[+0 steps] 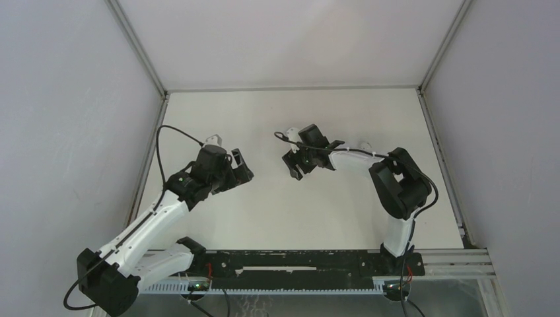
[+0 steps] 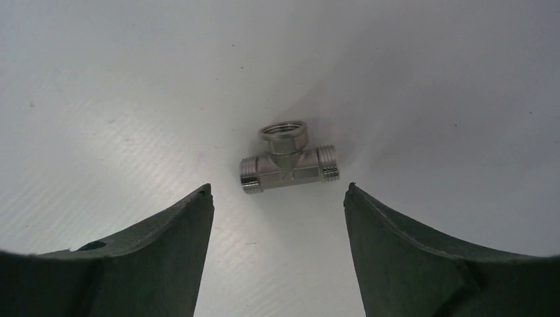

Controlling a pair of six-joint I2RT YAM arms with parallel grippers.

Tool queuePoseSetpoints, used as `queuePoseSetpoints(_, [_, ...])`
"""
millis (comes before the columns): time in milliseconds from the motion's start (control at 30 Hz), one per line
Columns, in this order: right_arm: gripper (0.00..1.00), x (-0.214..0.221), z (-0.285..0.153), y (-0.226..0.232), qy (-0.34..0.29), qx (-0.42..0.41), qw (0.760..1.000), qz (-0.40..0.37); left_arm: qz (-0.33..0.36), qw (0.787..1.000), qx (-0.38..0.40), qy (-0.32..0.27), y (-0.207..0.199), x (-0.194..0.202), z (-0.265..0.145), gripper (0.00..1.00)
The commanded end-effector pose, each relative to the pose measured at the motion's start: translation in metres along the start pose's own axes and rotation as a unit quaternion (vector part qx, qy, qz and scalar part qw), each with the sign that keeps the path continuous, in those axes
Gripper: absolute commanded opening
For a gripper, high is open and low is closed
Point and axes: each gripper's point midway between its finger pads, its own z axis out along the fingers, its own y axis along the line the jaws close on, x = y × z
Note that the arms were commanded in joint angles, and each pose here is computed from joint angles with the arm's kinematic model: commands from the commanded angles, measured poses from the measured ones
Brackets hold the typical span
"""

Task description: Install the water faucets

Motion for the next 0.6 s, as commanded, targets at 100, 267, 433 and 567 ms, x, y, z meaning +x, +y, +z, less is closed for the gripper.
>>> queuePoseSetpoints(100, [0.79,-0.008,0.011,-0.016,-0.02,0.028,0.999,-0.035,0.006,0.999,0.026,-0.035,-0.016,-0.022,-0.014,0.97])
queuePoseSetpoints(267, [0.76,0.0,0.016,-0.019,-0.013,0.012,1.0,-0.023,0.006,0.999,0.027,-0.036,-0.016,-0.022,-0.015,0.97])
queuePoseSetpoints(433, [0.72,0.006,0.026,-0.014,-0.001,-0.001,1.0,-0.029,0.004,0.999,0.029,-0.034,-0.017,-0.022,-0.014,0.98])
queuePoseSetpoints(567, [0.67,0.004,0.026,-0.014,-0.004,0.003,0.999,-0.032,0.001,0.999,0.031,-0.033,-0.017,-0.021,-0.014,0.98])
